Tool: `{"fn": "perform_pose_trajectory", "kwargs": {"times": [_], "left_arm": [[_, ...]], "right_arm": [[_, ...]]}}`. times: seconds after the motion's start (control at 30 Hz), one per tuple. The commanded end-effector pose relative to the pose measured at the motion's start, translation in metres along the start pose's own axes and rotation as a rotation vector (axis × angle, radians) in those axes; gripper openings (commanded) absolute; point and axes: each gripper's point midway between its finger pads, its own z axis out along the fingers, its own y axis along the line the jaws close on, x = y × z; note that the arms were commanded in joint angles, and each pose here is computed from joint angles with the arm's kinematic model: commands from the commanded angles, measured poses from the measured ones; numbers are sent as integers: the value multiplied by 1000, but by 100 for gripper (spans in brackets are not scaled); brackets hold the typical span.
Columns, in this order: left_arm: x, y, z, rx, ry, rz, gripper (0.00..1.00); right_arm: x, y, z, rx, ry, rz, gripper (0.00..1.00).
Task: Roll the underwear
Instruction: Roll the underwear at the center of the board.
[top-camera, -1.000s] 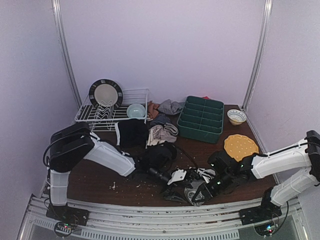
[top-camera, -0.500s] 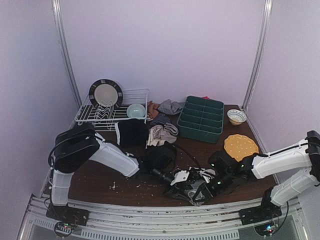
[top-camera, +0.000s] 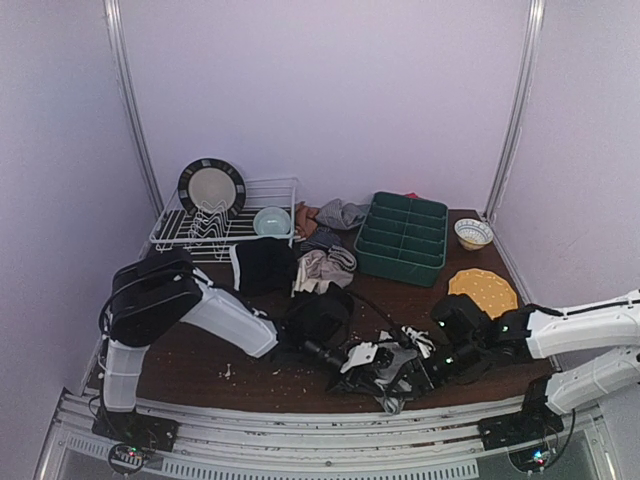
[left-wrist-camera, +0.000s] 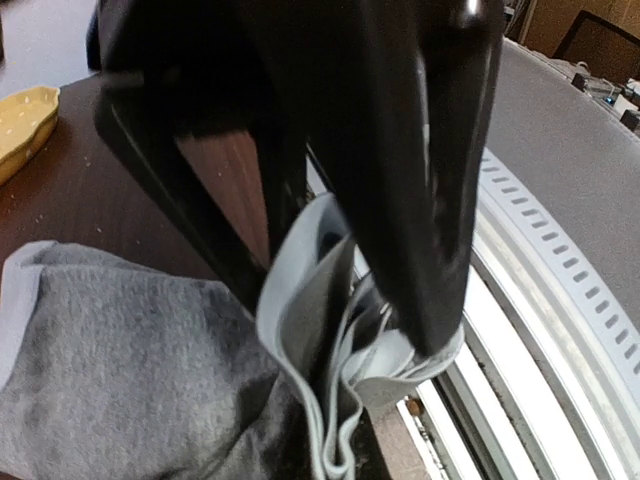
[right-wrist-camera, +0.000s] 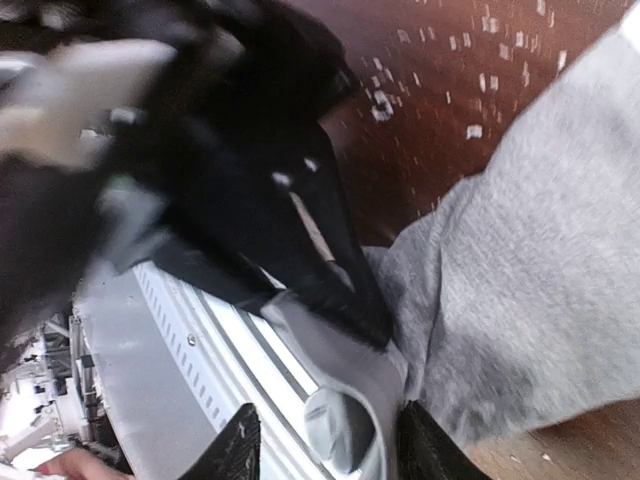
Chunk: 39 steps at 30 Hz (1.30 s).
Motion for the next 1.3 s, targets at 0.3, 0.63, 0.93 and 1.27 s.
{"fn": "perform_pose_trajectory", "kwargs": {"times": [0.3,0.63,0.93,1.27], "left_arm": [[2,-6,-7,21,43,-376,0],[2,-2,-11,97,143,-701,0],[-1,22,-26,106,94,-931,0],[-15,48,-34,84,42,-1069,0]], "right_arm": [[-16,-9,-49,323,-237,-168,51],[-24,-5,-46,341,-337,-269,51],[-32,-18,-45,394,-401,-312,50],[-27,1,-21,304,-301,-345,60]]}}
